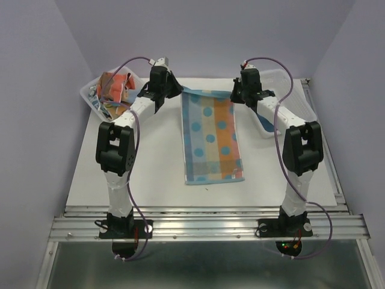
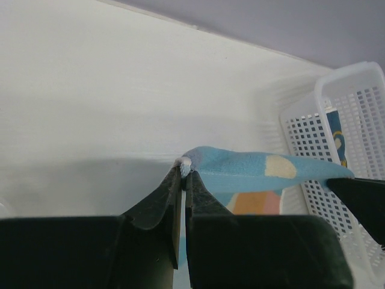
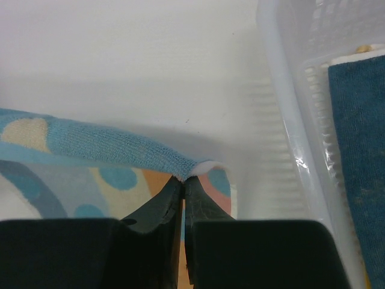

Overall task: Fold and stack the towels
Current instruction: Flatten out the crumpled towel, then fold the towel

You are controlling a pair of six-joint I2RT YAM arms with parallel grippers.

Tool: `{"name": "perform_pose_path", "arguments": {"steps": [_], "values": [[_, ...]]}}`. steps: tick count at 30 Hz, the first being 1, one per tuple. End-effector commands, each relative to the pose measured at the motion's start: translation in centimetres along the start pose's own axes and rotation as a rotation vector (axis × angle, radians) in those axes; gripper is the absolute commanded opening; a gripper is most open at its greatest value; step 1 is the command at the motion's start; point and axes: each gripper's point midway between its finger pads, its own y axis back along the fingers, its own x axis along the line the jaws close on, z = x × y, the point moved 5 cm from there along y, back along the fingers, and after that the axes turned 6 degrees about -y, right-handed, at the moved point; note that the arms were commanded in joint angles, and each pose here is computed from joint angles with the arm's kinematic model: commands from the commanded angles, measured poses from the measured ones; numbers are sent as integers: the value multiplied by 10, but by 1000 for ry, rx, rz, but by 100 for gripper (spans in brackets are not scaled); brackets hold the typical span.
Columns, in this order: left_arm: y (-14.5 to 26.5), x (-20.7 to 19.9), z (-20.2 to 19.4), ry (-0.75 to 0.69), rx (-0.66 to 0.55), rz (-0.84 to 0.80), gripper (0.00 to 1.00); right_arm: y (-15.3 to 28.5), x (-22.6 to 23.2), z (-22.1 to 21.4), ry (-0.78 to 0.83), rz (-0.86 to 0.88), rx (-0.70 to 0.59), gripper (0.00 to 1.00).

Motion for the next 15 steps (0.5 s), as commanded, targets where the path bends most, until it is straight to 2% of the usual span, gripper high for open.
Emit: {"name": "perform_pose_path", "arguments": {"steps": [1,6,8,9,12,13,15], "values": [[13,-15,28,-40,-82,-62,0,8,7,32,-16,21,-44,1],[36,-20,1,-5,-52,-99,0,36,0,4,-47,28,62,1],[46,-13,-26,14,-13,-85,0,45,-6,-24,-62,33,149,1],[59,-18,-22,23,-42,-85,0,51,-9,-31,-73,29,170,1],[82,-23,-47,40,-32,-65,0,73,-14,-57,-106,47,242,2],[87,-23,-69,41,0,-61,0,86,-8,-57,-117,94,246,2],[103,-28,-75,60,-12,-69,0,97,-15,-81,-133,97,304,2]]}}
